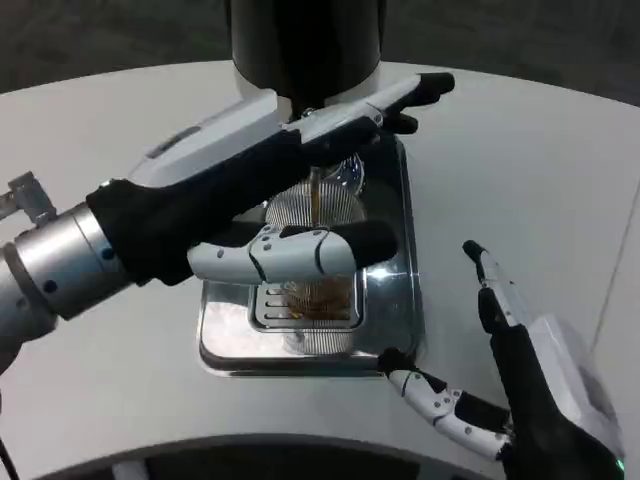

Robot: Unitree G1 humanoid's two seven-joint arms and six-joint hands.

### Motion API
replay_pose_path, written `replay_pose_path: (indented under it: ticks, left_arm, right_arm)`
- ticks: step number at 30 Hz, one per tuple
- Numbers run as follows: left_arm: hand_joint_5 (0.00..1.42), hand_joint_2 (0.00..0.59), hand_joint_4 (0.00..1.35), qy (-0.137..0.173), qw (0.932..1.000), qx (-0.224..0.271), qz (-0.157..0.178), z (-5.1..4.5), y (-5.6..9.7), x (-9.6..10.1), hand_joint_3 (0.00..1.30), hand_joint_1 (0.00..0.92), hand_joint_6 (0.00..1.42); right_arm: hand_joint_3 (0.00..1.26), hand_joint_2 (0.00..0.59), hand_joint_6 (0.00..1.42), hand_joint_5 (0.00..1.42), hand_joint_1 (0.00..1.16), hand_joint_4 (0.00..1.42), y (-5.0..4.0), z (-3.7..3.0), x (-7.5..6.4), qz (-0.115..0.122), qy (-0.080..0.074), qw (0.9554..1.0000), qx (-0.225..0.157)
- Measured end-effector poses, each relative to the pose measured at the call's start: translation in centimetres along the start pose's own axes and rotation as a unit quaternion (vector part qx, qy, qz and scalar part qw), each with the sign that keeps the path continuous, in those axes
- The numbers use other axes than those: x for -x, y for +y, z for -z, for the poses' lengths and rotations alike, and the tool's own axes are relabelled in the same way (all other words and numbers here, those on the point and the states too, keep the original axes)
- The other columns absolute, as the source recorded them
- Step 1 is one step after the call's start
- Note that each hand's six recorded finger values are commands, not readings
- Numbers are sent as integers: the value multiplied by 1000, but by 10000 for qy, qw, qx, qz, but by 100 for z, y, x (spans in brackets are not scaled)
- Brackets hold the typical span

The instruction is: Grasp the cup under the faucet to collect the drink, then remove the cup.

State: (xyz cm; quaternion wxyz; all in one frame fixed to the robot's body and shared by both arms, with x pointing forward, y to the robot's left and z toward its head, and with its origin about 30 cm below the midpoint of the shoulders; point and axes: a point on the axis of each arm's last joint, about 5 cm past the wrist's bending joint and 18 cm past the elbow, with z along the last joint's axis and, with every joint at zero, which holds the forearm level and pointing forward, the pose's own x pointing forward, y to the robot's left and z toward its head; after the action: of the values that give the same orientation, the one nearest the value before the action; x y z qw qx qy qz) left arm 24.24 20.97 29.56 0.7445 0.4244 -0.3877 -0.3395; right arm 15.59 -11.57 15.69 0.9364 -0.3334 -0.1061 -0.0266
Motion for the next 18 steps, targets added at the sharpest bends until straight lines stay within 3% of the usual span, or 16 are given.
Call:
replay_pose_path:
  ticks: [9,18]
  left_arm:
    - [93,176,0,92,10000,-1,-10,-43,-24,32,0,0,56]
    - [93,177,0,137,9999,-23,-57,-67,-24,67,0,0,56]
  right_arm:
    - [0,209,53,0,605,0,99,22,-186,-18,-249,9995,-185]
    - [0,208,41,0,611,0,234,3,-390,-256,-389,9984,-317]
